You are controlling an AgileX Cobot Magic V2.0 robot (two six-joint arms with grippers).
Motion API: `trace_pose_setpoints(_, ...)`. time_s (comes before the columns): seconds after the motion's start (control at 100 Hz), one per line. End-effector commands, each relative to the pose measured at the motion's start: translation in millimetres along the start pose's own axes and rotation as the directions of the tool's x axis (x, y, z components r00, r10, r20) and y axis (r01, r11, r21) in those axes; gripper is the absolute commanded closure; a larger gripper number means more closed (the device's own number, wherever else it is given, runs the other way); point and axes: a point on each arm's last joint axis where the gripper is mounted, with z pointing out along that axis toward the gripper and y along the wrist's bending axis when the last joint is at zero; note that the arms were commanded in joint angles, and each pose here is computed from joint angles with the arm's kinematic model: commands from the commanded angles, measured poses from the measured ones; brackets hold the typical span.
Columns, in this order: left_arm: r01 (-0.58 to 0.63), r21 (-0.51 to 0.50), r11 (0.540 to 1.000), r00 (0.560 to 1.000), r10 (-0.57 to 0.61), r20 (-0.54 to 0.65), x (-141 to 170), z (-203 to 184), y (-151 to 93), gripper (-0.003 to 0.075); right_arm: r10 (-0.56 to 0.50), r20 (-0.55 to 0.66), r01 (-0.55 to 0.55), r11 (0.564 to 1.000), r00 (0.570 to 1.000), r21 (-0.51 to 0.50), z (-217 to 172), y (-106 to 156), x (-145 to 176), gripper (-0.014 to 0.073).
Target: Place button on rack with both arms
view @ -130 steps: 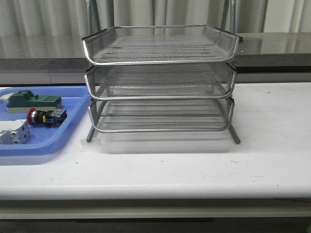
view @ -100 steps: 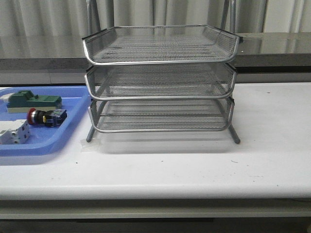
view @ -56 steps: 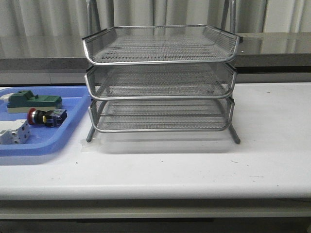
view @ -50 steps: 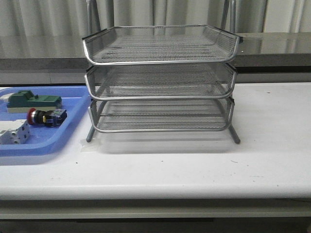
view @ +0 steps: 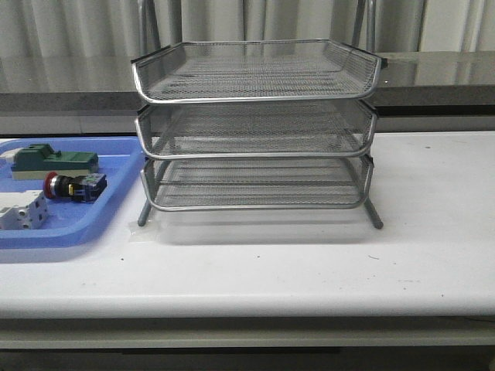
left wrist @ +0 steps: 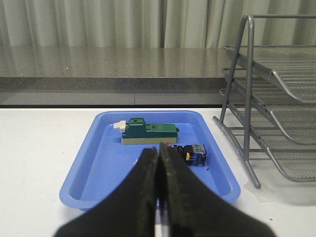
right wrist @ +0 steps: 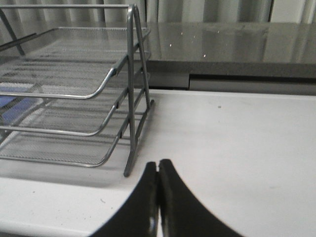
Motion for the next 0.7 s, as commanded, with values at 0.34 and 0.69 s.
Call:
trace_pose_setpoints(0.34, 0.013, 0.012, 1.0, 0.998, -0.014, 0.059, 4, 0, 0, 0.0741, 0.029, -0.386, -0.033, 0.999, 0.922, -0.003, 61, 4, -66, 0.0652)
trace_pose_setpoints(0.69, 0.013, 0.012, 1.0, 0.998, -0.014, 0.059, 4, 0, 0, 0.0741, 0.317, -0.533, -0.36, 0.933, 0.785, 0.025, 107, 16, -46, 0.0648)
